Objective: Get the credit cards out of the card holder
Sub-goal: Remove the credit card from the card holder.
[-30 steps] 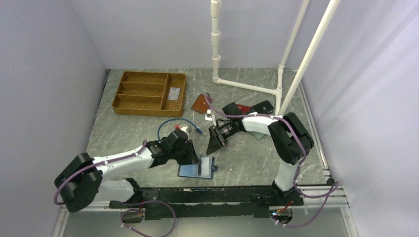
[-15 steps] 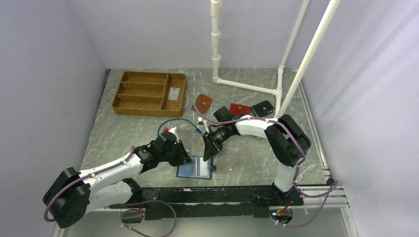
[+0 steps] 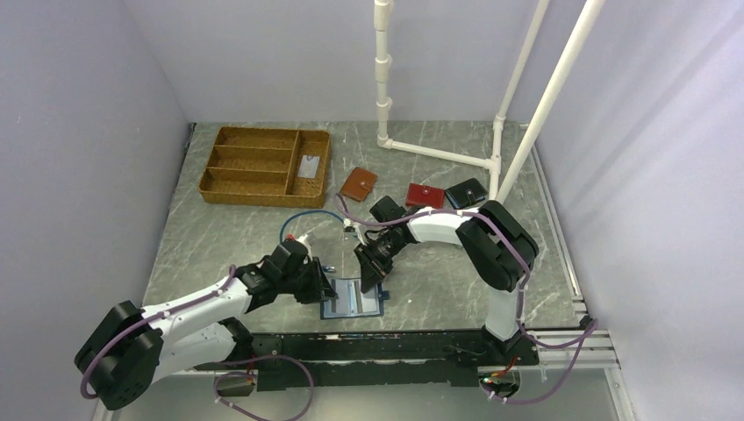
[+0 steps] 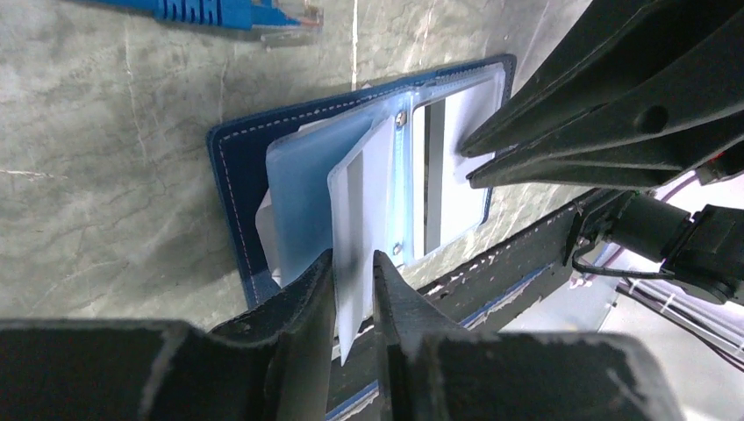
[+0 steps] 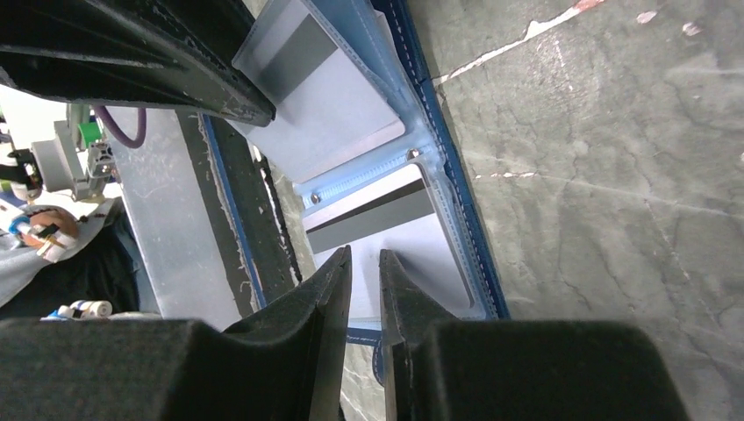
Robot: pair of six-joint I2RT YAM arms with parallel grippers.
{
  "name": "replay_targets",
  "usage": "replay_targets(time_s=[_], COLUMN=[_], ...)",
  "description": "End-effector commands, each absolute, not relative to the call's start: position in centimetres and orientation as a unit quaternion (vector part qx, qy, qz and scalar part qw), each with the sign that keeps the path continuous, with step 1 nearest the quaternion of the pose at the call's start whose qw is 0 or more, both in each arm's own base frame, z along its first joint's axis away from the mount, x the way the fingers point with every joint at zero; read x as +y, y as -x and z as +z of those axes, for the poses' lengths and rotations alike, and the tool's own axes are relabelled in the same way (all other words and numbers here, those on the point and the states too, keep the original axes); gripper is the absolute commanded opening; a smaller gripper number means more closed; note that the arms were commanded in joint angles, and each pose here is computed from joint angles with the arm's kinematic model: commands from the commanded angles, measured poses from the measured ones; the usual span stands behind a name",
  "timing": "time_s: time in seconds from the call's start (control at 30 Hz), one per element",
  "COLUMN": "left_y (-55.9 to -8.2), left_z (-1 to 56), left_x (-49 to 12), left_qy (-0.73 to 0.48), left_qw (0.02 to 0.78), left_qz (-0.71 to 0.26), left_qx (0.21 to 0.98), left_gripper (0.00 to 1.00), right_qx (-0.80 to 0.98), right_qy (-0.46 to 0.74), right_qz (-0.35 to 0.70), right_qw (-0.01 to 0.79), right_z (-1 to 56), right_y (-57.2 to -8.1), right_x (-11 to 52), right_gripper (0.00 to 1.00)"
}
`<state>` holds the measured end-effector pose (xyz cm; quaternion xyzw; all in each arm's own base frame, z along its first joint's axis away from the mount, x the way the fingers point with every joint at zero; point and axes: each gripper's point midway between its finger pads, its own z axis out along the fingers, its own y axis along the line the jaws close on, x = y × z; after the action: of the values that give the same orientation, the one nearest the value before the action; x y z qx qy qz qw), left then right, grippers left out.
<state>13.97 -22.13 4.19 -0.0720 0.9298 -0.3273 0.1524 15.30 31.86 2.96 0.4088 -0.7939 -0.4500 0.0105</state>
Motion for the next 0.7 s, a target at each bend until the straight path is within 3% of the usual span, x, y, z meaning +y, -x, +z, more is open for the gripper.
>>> replay_targets(time_s=[0.0, 0.17, 0.3, 0.67], left_y=[-13.8, -14.0, -14.5, -16.0], left_z=[4.9, 4.5, 4.7, 9.4], left_x=[-23.3, -23.6, -23.9, -25.6], left_qy=[0.073, 0.079, 0.081, -0.002], left_qw=[0.144, 0.137, 0.147, 0.258], left_qz=[-0.376, -0.392, -0.412, -0.516], left_qx=[0.913, 0.906, 0.896, 0.817], left_gripper=[0.26, 0.25, 0.0, 0.0], right_qx=[-0.796, -0.795, -0.787, -0.696], right_qy=[-0.426, -0.428, -0.44, -0.487], right_qz=[-0.43, -0.428, -0.432, -0.526], right_qw=[-0.015, -0.015, -0.017, -0.051], right_z=[2.9, 2.9, 3.4, 10.2], right_y=[-16.6, -16.6, -16.6, -16.2], right_x=[32.1, 32.1, 32.1, 31.5], right_gripper=[0.21, 0.21, 0.21, 0.35])
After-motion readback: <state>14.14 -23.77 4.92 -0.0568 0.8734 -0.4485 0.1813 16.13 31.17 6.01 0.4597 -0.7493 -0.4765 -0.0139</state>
